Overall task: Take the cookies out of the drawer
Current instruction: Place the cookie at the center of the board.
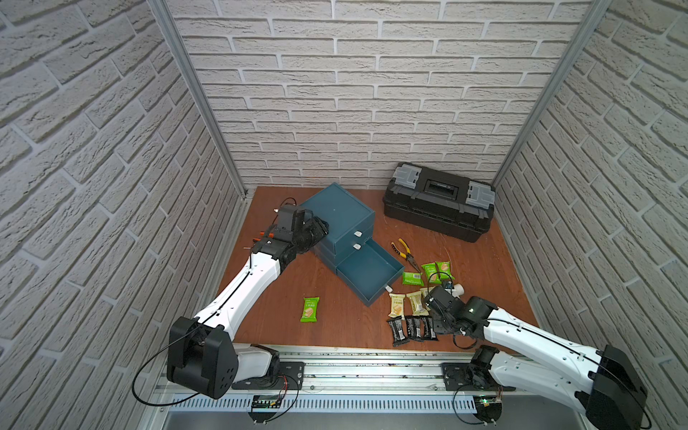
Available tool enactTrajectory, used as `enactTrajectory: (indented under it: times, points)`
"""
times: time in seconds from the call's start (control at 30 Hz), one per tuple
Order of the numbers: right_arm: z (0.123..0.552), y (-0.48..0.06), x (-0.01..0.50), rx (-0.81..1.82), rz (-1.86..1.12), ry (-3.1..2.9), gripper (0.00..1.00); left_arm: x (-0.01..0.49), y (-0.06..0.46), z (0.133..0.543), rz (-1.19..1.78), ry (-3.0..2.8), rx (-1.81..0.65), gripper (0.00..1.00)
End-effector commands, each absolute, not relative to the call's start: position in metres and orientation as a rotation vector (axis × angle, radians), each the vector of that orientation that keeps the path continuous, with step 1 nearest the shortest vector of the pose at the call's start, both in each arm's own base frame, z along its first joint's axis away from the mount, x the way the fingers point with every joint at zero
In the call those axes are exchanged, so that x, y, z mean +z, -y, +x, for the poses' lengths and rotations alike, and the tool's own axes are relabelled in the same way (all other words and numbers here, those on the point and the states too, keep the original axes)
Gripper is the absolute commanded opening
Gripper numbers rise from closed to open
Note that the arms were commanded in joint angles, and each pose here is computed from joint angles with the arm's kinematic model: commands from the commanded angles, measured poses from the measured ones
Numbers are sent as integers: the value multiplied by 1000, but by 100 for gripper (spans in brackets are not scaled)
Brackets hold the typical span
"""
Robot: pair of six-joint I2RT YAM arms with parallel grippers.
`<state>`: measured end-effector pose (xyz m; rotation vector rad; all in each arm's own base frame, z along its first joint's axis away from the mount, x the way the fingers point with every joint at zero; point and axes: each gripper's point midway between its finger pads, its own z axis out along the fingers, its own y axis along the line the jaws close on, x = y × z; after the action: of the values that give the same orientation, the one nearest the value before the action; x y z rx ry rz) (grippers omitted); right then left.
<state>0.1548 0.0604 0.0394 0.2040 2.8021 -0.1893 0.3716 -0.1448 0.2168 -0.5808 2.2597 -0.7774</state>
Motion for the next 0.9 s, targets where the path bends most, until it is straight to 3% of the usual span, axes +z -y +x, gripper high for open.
enactTrajectory:
  times: [0.0,0.3,0.47,0.7,0.87]
  points:
    - [165,-62,40,-206,192,-2788,41,159,126,347,-670,-2457,-608,65]
    - [158,-54,45,-249,203,-2809,55,160,127,349,-667,-2453,-616,65]
    - [159,-55,65,-181,215,-2769,56,160,128,350,-665,-2451,-624,65]
    - [197,-132,103,267,-152,-2630,56,158,128,350,-663,-2454,-625,65]
    - [223,-182,101,384,-485,-2557,58,157,128,350,-667,-2456,-625,65]
